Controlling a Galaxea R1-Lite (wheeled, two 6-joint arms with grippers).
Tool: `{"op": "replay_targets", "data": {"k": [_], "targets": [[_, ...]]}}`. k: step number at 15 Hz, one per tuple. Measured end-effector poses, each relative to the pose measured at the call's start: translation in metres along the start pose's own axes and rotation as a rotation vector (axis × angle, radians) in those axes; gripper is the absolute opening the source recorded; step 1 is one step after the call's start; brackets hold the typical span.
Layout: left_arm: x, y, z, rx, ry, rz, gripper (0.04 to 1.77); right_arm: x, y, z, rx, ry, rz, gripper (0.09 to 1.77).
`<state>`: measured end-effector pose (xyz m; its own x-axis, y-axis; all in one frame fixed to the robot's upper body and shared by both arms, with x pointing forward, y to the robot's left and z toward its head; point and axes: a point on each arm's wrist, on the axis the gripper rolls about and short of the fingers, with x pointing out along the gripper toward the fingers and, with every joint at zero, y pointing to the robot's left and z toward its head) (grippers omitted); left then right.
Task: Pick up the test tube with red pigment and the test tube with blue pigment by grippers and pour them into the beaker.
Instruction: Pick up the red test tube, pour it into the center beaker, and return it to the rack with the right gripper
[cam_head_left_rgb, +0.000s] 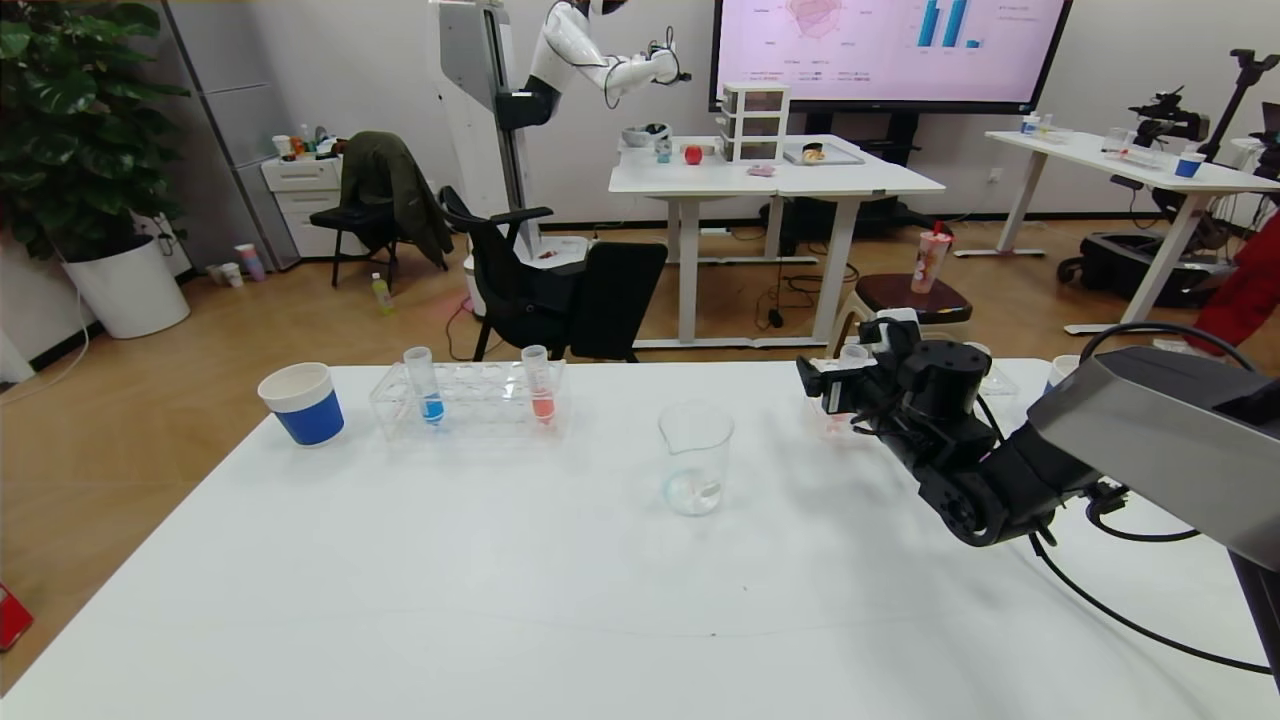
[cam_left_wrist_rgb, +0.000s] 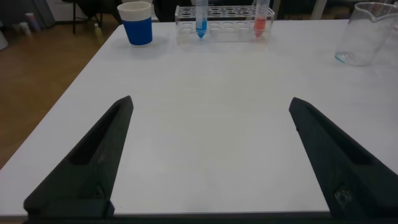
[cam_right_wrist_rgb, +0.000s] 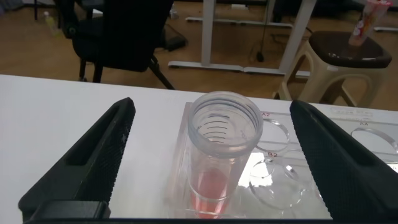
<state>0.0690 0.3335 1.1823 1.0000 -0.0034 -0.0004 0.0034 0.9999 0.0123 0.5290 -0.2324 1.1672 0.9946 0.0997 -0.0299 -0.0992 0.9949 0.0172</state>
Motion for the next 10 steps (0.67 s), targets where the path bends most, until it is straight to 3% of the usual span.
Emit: {"op": "replay_targets", "data": {"k": [8, 9, 10], "targets": [[0.0, 0.0, 0.0, 0.0, 0.0, 0.0, 1.75, -0.0069, 0.0056, -0.0001, 0.002, -0.021, 0.026, 1.74], [0.0, 0.0, 0.0, 0.0, 0.0, 0.0, 1.75, -0.0077, 0.0062, 0.0006, 0.002, -0.022, 0.024, 1.65], [0.0, 0.0, 0.0, 0.0, 0.0, 0.0, 1.75, -0.0081, 0.0065, 0.0018, 0.002, -0.025, 0.02, 1.41]]}}
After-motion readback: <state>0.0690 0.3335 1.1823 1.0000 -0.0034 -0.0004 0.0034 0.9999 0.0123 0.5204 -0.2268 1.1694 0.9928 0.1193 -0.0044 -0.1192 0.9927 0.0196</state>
